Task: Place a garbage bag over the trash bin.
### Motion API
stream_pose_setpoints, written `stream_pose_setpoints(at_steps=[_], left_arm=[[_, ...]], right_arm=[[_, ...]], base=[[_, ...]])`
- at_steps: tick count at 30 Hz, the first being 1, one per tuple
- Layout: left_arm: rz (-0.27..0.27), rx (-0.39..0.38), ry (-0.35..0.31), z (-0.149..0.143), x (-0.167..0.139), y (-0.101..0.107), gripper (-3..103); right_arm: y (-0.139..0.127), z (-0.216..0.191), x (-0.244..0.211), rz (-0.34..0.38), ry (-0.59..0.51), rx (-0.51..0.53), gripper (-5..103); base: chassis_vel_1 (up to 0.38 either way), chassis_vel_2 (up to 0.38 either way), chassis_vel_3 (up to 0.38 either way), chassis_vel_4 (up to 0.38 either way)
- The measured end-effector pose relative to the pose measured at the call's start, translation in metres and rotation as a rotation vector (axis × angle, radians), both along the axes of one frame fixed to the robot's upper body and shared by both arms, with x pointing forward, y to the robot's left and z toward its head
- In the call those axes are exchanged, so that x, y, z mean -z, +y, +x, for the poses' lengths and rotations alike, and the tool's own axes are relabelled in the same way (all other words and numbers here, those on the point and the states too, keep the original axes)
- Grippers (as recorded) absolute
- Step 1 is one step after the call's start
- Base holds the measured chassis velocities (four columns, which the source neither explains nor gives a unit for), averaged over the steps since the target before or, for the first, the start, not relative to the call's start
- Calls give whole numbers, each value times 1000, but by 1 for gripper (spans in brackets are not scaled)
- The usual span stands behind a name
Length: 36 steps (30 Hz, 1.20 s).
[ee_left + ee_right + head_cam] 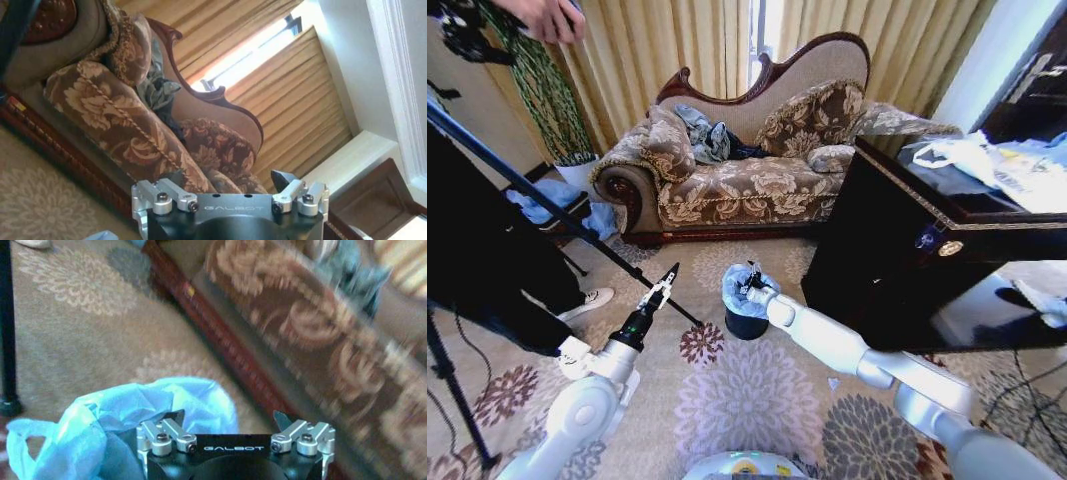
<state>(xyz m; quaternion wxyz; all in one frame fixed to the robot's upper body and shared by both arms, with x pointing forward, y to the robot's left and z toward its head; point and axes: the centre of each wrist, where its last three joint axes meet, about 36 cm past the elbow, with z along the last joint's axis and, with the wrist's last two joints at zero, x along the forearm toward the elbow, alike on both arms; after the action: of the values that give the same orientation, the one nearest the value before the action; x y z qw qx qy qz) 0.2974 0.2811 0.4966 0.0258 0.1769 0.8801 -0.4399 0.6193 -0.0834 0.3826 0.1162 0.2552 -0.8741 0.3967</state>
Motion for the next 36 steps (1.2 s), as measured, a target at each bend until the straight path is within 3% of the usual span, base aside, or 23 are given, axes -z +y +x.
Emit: stream_pose_setpoints(at_steps=[2, 4, 7, 8, 10, 14, 20, 23, 25, 32, 36], left_arm=[[-2, 1, 0, 0, 0, 0, 93], [-4, 4, 0, 2, 3, 0, 93], [-12, 6, 3, 3, 5, -2, 93], [-17, 7, 4, 3, 6, -4, 93], [-22, 8, 3, 3, 6, -5, 93], [-39, 11, 1, 2, 6, -10, 93], [-70, 16, 0, -2, 7, -17, 93], [-87, 16, 1, -7, 8, -22, 93], [-89, 16, 0, -7, 8, -22, 93], [-107, 18, -1, -13, 9, -30, 93], [-113, 26, -2, -14, 11, -35, 93]], right_arm=[[0, 3, -5, 4, 46, 23, 87], [1, 9, -15, 8, 166, 79, 79], [5, 16, -24, 1, 240, 114, 74], [9, 21, -31, -8, 287, 132, 66], [12, 24, -37, -21, 322, 146, 66], [31, 27, -57, -28, 415, 188, 50], [58, 30, -63, -27, 436, 234, 38], [78, 37, -59, -13, 447, 283, 26], [81, 38, -59, -11, 447, 291, 26], [83, 60, -46, -43, 437, 337, 3], [79, 65, -42, -74, 442, 343, 1]], base=[[0, 0, 0, 0], [0, 0, 0, 0], [0, 0, 0, 0], [0, 0, 0, 0], [0, 0, 0, 0], [0, 0, 0, 0], [0, 0, 0, 0], [0, 0, 0, 0], [0, 0, 0, 0], [0, 0, 0, 0], [0, 0, 0, 0]])
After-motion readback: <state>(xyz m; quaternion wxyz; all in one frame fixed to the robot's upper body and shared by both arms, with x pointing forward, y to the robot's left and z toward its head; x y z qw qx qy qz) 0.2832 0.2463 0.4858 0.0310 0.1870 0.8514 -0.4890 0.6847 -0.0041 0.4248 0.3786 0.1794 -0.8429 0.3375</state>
